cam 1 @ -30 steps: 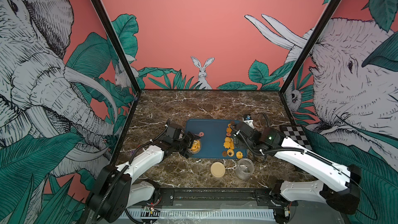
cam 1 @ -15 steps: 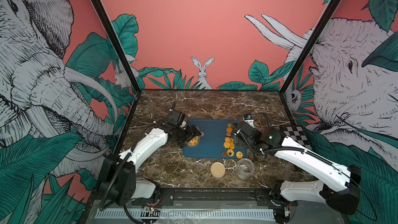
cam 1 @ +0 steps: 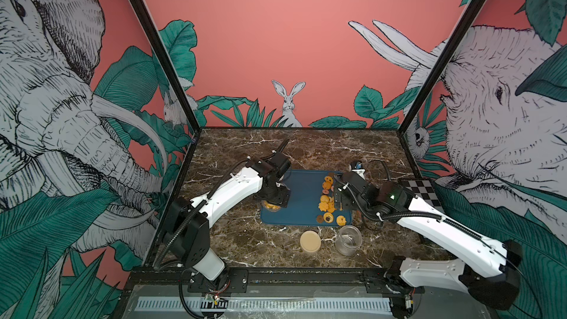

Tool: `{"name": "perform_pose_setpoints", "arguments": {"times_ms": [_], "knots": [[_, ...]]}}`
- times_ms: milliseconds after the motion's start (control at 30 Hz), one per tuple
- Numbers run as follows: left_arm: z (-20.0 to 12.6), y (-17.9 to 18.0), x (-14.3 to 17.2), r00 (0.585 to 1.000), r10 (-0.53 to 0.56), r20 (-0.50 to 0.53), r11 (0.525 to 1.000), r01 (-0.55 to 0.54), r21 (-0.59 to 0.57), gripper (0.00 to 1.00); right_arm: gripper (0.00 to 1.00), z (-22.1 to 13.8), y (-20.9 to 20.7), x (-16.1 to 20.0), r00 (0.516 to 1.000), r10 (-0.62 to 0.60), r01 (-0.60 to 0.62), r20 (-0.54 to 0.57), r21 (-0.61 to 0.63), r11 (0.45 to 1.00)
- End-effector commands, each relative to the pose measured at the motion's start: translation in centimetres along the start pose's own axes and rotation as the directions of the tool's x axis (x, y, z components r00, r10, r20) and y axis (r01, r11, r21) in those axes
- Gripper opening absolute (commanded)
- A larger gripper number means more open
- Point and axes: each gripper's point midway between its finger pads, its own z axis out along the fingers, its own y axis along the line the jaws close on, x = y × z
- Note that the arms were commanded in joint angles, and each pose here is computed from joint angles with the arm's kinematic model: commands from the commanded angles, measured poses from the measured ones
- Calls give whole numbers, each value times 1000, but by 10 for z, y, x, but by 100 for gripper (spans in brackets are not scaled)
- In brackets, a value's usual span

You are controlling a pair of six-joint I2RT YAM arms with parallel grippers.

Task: Pour the cookies out of the jar
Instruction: Pour the cookies in the jar onto the tray.

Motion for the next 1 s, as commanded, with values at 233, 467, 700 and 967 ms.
{"name": "perform_pose_setpoints", "arguments": {"times_ms": [233, 467, 700, 967], "knots": [[-6, 22, 2, 891, 422, -166, 800, -452, -395, 0, 98, -2, -10, 4, 999, 53, -53, 10, -10, 999], [5, 15, 4, 841, 497, -213, 735, -539, -411, 0, 98, -2, -14, 5, 998, 66, -66, 12, -12, 998], [-37, 7, -13, 851, 508, -129, 744, -510, -432, 0, 98, -6, -20, 3, 997, 79, -78, 14, -15, 997], [-2, 2, -5, 821, 543, -176, 744, -568, -351, 0, 98, -7, -21, 2, 995, 103, -102, 16, -31, 994]]}}
